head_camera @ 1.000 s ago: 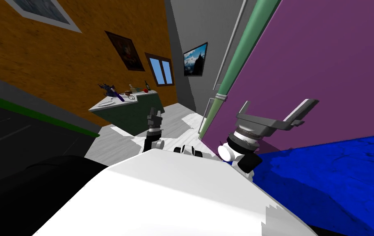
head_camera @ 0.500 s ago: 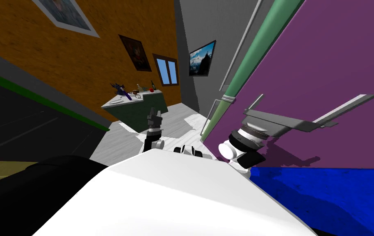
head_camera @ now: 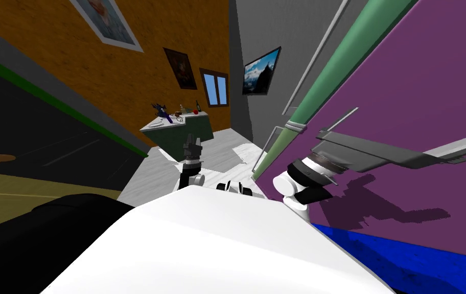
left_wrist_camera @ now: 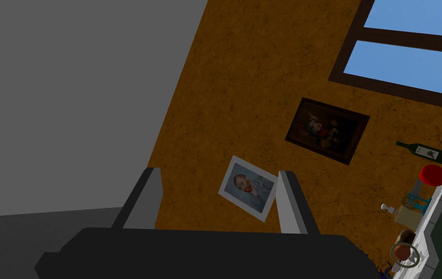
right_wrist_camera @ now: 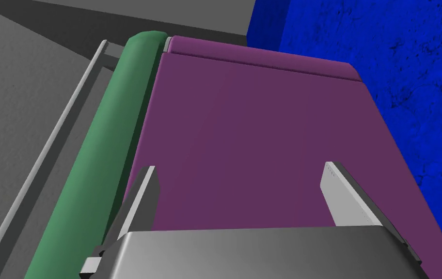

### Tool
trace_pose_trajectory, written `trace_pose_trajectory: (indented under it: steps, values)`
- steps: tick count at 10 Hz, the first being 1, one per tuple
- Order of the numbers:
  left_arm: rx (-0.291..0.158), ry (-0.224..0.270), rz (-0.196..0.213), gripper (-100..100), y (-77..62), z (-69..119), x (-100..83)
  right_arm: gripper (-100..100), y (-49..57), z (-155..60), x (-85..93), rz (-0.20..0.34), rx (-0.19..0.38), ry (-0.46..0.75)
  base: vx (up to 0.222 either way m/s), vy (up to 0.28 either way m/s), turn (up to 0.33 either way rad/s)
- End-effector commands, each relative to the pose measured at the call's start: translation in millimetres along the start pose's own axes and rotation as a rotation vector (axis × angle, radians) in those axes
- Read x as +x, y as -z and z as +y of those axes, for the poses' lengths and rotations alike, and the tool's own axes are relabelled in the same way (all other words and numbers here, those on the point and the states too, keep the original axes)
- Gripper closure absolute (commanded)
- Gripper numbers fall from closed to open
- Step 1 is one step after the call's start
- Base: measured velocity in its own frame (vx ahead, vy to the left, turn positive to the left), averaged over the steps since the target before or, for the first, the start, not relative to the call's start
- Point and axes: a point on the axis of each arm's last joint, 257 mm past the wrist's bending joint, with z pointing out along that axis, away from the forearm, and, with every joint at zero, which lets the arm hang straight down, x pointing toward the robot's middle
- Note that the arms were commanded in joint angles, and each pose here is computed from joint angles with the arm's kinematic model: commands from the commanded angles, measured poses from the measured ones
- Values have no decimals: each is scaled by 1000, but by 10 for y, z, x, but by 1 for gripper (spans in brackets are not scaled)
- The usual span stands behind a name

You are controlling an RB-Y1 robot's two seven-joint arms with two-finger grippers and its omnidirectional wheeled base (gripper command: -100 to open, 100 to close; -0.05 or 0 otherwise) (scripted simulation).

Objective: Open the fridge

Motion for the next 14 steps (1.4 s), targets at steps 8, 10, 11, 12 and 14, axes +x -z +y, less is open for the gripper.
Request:
trace_pose_trajectory:
  steps: [8, 10, 11, 12, 14]
  values:
    - [0, 0, 0, 0, 0, 0, 0, -100, -163, 293, -204, -102, -196, -313, 42, -36, 149]
    - [0, 0, 0, 0, 0, 0, 0, -100, -204, 378, -277, -128, -273, -432, 55, -52, 233]
    - [0, 0, 0, 0, 0, 0, 0, -100, -198, 362, -326, -147, -272, -446, 41, -61, 99]
    - [0, 0, 0, 0, 0, 0, -1, -100, -212, 391, -368, -160, -308, -505, 23, -59, 132]
    - [0, 0, 0, 0, 0, 0, -1, -100, -218, 400, -442, -186, -343, -572, 22, -48, 162]
